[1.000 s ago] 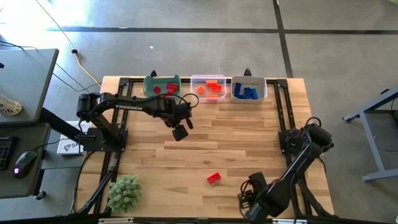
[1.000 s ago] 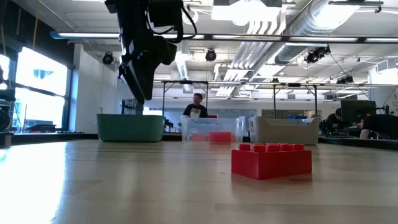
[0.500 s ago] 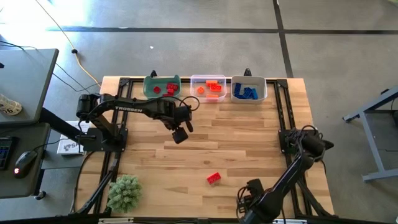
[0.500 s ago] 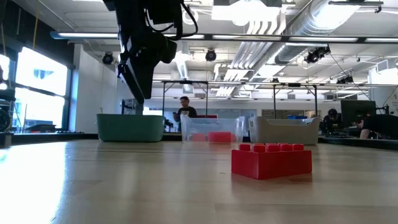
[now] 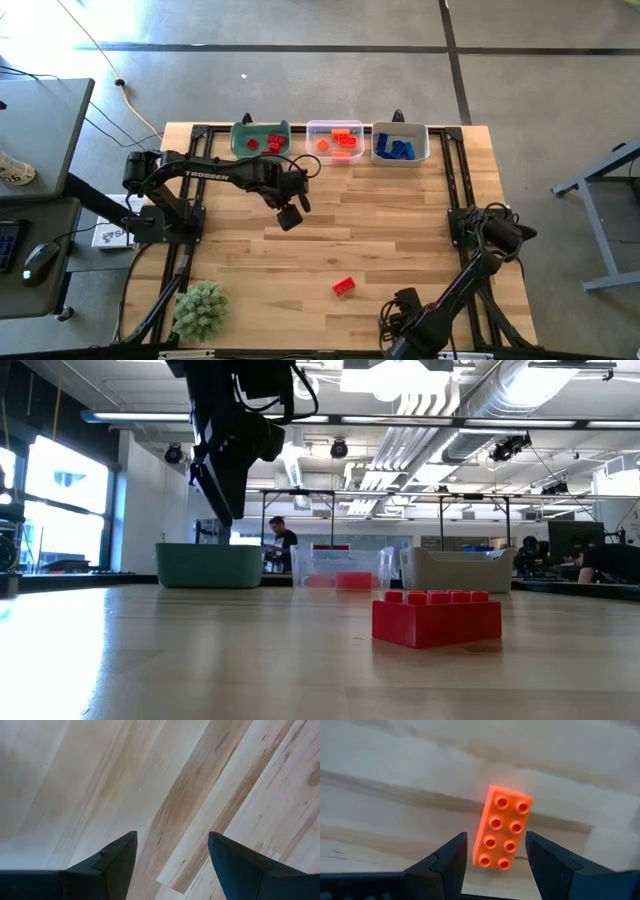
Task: Sort & place blocks by color
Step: Put the orange game piece into the transparent bin
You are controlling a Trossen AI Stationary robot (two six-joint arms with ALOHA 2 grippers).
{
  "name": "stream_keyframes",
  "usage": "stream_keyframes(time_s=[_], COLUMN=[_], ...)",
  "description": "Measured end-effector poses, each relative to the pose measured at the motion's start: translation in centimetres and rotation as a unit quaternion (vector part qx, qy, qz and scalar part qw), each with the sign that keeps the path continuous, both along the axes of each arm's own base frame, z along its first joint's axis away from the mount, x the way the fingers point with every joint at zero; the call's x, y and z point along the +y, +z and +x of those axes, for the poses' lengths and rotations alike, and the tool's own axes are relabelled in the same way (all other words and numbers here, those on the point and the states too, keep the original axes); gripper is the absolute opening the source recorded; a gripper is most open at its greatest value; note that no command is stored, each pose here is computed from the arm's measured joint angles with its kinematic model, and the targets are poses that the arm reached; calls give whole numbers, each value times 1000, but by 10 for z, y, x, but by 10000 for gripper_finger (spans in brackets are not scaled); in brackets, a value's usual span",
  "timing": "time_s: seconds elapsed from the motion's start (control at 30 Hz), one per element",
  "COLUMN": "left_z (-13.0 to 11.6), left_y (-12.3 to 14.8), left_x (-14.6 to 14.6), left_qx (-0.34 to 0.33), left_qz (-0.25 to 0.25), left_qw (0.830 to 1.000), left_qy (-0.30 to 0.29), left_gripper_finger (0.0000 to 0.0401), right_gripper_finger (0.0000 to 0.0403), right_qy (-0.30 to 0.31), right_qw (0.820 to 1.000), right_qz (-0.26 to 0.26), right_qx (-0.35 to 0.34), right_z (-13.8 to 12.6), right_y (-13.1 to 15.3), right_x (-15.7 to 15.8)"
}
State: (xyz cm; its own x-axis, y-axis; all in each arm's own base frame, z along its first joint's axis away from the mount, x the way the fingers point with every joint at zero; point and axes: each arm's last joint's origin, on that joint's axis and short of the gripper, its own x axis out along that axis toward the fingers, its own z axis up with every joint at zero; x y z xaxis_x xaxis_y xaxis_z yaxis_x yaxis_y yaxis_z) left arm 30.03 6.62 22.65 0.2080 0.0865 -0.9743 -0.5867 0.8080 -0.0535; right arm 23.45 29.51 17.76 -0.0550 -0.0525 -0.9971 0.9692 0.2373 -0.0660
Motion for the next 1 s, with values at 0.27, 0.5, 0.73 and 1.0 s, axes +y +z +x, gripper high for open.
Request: stream_keyframes(time_s=[0.27,0.5,0.73,1.0], left_z=[0,0,1,0], left_y=[0,0,0,0], left_x=[0,0,1,4], left_qx=[0,-2,-3,3], left_qz=[0,0,4,32], left_qw=[1000,1000,1000,999], left_qy=[0,0,-9,-3], left_gripper_finger=[234,234,234,234], right_gripper_finger=[189,189,163,66], right_qy=[-25,-20,-13,0], right_qw=[999,999,998,997], right_qz=[41,39,69,73], right_qx=[10,21,5,-9], right_z=[-3,-4,-3,6], right_y=[-25,-24,-36,-33], right_x=[0,-2,-2,-8])
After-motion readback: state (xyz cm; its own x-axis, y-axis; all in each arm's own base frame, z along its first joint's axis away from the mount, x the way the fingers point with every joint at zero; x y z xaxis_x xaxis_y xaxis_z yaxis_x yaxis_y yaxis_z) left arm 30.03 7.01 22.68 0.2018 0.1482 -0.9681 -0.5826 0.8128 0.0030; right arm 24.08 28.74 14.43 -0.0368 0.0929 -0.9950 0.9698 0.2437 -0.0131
